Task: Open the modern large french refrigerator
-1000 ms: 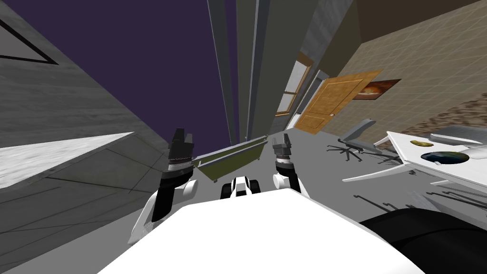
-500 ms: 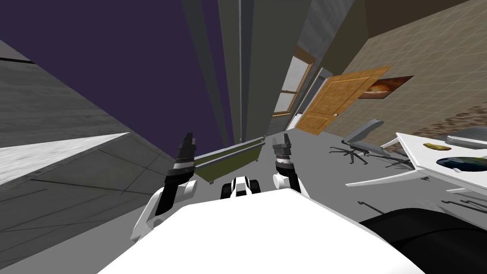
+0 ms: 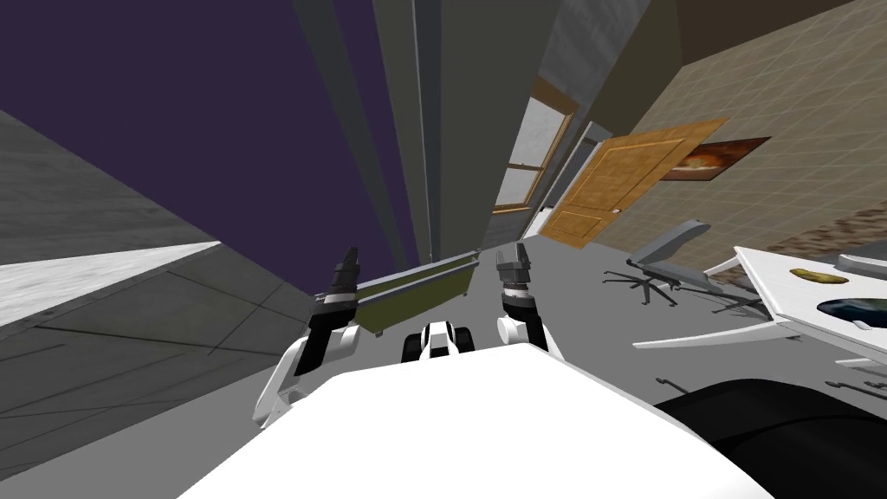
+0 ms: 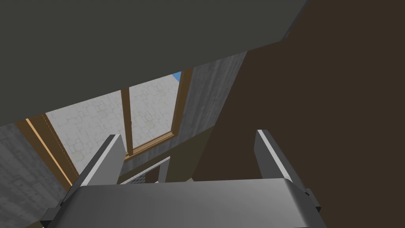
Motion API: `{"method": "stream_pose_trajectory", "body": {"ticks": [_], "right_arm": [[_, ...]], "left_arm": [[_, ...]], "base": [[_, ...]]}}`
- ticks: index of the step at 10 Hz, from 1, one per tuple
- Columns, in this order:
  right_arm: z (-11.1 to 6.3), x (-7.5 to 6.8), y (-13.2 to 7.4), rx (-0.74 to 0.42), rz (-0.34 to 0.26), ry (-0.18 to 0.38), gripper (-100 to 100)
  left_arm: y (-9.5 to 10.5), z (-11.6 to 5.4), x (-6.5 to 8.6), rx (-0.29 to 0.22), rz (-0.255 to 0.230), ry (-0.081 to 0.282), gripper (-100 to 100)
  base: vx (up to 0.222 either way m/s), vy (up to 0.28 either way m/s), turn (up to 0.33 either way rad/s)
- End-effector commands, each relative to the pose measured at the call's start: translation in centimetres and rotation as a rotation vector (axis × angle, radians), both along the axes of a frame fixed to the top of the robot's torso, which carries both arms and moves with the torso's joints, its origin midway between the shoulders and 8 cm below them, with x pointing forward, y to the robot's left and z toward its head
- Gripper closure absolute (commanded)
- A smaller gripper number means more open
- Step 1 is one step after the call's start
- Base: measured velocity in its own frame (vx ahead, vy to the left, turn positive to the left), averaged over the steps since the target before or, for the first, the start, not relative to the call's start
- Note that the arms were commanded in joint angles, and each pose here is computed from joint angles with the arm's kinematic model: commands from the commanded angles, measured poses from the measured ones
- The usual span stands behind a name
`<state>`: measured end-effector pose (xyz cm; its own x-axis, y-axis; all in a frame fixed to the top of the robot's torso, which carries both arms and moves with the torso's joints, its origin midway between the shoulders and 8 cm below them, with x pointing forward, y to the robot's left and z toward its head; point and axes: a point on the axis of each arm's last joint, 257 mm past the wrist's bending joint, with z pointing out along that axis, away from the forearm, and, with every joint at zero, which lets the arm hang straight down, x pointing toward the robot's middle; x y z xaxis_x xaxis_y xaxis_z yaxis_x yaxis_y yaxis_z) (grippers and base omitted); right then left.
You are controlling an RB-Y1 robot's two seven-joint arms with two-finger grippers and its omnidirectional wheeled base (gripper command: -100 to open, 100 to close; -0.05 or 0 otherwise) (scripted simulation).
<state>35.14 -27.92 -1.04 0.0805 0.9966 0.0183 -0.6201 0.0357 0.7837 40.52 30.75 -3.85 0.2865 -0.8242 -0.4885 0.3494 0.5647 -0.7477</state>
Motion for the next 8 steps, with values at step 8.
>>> {"method": "stream_pose_trajectory", "body": {"ticks": [8], "right_arm": [[0.0,0.0,0.0,0.0,0.0,0.0,0]], "left_arm": [[6.6,-12.2,2.7,0.041,0.188,0.34,-100]], "base": [[0.048,-0.183,0.049]]}}
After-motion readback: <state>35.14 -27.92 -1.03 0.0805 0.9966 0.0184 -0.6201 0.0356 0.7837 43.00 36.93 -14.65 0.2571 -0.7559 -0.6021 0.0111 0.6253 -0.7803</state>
